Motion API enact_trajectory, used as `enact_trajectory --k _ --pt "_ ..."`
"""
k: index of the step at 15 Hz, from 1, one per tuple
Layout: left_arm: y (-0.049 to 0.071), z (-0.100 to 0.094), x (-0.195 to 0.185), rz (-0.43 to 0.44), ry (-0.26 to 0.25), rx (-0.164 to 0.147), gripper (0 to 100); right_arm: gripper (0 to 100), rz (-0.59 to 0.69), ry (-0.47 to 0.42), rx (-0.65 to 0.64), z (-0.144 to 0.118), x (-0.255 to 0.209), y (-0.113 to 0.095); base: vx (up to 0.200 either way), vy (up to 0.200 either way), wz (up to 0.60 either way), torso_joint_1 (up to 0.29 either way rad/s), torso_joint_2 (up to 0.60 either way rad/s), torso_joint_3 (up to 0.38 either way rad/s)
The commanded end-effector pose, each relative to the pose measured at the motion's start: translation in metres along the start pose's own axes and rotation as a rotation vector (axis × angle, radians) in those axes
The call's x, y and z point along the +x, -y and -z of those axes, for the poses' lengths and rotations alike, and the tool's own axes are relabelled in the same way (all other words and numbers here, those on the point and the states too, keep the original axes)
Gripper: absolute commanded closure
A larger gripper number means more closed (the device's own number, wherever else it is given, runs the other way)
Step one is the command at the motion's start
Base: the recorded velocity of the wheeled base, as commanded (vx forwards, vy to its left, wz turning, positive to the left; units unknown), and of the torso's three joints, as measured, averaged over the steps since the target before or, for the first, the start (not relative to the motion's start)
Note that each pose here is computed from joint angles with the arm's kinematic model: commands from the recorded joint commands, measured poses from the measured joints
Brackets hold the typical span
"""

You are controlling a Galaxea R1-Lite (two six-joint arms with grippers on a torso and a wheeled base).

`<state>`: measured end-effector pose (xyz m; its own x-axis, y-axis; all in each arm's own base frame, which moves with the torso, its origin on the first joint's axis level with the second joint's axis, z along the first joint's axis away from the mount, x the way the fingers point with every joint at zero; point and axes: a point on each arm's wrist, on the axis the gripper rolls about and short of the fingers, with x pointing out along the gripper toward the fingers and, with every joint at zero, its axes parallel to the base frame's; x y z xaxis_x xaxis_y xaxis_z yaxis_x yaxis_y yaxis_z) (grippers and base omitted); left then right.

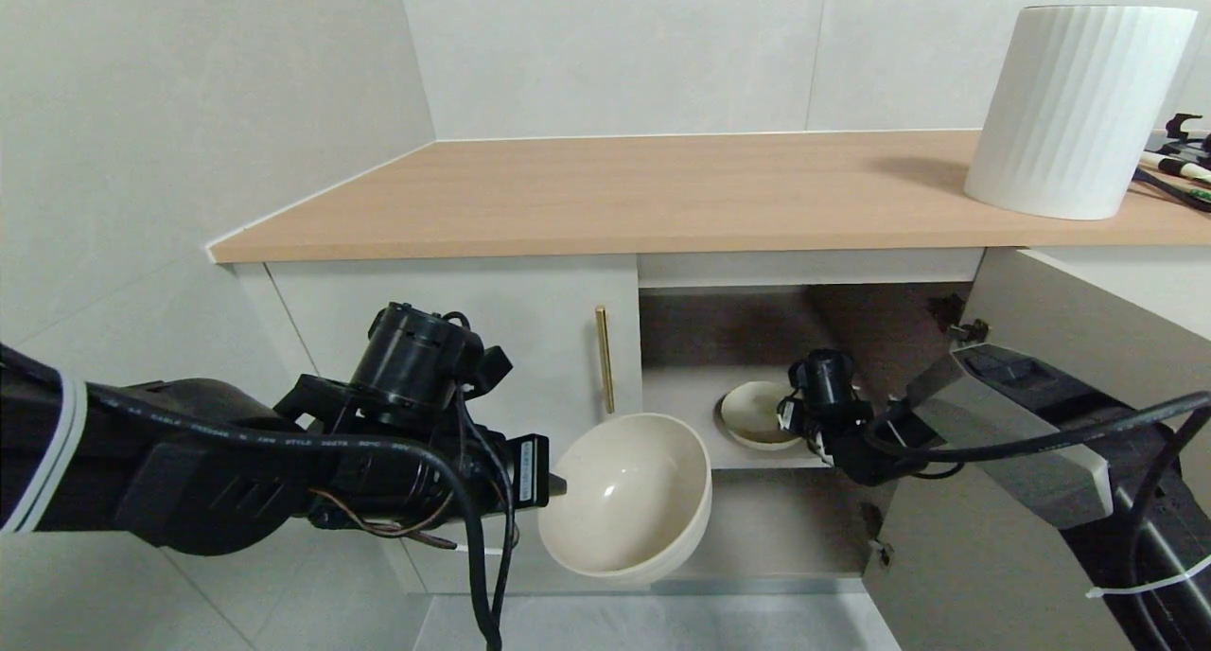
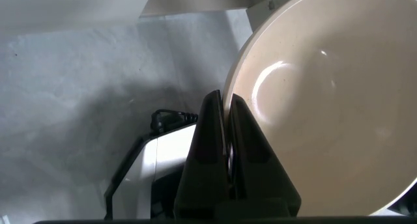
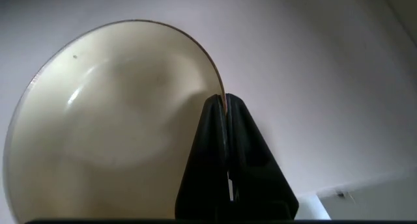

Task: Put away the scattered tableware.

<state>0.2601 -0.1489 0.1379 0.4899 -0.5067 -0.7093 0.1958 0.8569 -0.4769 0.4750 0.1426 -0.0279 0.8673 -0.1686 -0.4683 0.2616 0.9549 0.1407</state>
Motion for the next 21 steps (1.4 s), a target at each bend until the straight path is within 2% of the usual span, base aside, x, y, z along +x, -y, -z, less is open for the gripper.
enact_trajectory --k 1,9,10,13,15,17,21 --pt "-0.001 0.001 0.004 -0.005 -0.012 -0.002 100 100 0.005 0.000 0.001 0.003 0.010 0.000 0.000 0.000 0.00 0.000 0.00 0.000" --pt "-0.001 0.001 0.005 -0.005 -0.014 -0.001 100 100 0.026 0.025 0.010 -0.003 0.014 -0.003 0.000 0.000 0.00 0.000 0.00 0.000" --pt "-0.001 0.002 0.005 -0.004 -0.014 0.000 100 0 0.025 0.027 0.011 -0.004 0.014 -0.003 0.000 0.000 0.00 0.000 0.00 0.000" --pt "0.001 0.002 0.013 -0.012 -0.021 0.008 100 0 0.026 0.036 0.023 -0.012 0.006 -0.003 0.000 0.000 0.00 0.000 0.00 0.000" --pt "0.004 0.000 0.030 -0.063 -0.009 0.018 100 0 0.021 0.035 0.048 -0.029 -0.021 -0.001 0.000 0.000 0.00 0.000 0.00 0.000" --pt "0.006 0.001 0.050 -0.133 -0.007 0.034 100 0 -0.036 0.017 0.040 -0.049 -0.074 -0.003 0.000 0.000 0.00 0.000 0.00 0.000" --pt "0.018 0.015 0.074 -0.206 -0.022 0.086 100 0 -0.304 -0.084 -0.028 -0.088 -0.209 -0.011 0.000 0.000 0.00 0.000 0.00 0.000"
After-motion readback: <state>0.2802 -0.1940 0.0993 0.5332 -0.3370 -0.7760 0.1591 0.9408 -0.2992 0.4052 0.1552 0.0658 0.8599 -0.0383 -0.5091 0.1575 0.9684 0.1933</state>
